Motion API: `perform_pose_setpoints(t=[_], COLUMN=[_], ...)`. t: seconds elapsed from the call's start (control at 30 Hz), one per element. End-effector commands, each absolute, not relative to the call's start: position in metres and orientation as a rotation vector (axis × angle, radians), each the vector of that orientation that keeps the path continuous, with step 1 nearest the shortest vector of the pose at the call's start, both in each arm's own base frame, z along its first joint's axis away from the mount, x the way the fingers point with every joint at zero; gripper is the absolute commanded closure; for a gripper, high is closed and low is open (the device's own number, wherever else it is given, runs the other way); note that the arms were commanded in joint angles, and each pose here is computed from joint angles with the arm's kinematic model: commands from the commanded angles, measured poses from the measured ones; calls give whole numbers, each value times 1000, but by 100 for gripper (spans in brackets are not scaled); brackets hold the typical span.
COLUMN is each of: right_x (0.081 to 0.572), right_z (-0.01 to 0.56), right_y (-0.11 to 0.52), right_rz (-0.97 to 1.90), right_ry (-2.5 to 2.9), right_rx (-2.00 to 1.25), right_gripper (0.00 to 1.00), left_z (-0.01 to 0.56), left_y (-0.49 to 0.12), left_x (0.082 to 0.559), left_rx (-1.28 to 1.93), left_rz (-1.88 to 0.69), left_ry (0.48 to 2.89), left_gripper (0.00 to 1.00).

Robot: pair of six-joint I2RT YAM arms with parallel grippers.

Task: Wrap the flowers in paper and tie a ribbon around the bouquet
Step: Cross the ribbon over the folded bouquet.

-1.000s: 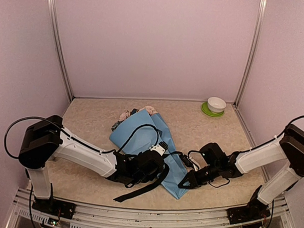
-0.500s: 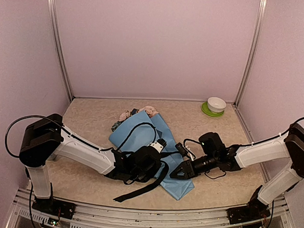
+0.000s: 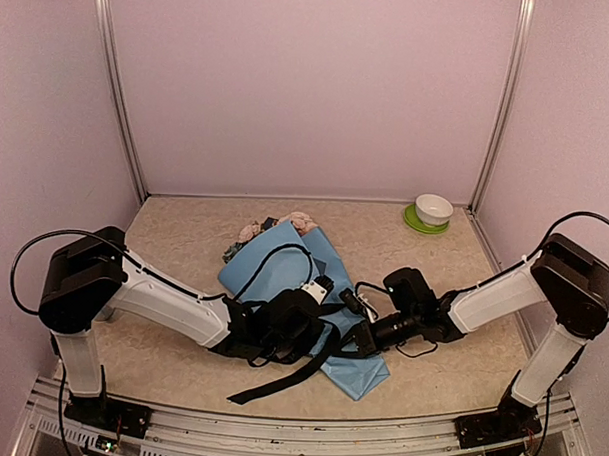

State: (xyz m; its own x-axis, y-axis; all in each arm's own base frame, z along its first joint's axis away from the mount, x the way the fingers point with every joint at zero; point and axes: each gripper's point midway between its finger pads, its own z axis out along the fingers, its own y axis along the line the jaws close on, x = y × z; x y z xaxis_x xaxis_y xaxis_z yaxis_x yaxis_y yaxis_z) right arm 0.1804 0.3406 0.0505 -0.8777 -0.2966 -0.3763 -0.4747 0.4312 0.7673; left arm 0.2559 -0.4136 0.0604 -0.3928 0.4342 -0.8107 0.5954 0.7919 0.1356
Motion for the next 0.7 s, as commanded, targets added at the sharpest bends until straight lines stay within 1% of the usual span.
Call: perform_pose_setpoints(t=[0.0, 0.17, 0.37, 0.47, 0.67], right_x=[203, 251, 294, 305, 303], right_z=[70, 58, 81, 78, 71], right_y=[357, 337, 325, 318, 313], right_rz=[1402, 1099, 891, 814, 798], right_ry=[2396, 2419, 2317, 2314, 2347], right_rx=[-660, -491, -368, -328, -310], right_gripper=[100, 100, 100, 100, 99], left_z=[84, 95, 97, 98, 98], left_y=[-417, -414, -415, -419, -434], left_x=[256, 256, 254, 252, 238], left_rx=[726, 707, 710, 726, 814], left_rz=[-303, -335, -341, -350, -350], left_ry=[2003, 1973, 1957, 1941, 1892], left_gripper=[100, 100, 100, 100, 100])
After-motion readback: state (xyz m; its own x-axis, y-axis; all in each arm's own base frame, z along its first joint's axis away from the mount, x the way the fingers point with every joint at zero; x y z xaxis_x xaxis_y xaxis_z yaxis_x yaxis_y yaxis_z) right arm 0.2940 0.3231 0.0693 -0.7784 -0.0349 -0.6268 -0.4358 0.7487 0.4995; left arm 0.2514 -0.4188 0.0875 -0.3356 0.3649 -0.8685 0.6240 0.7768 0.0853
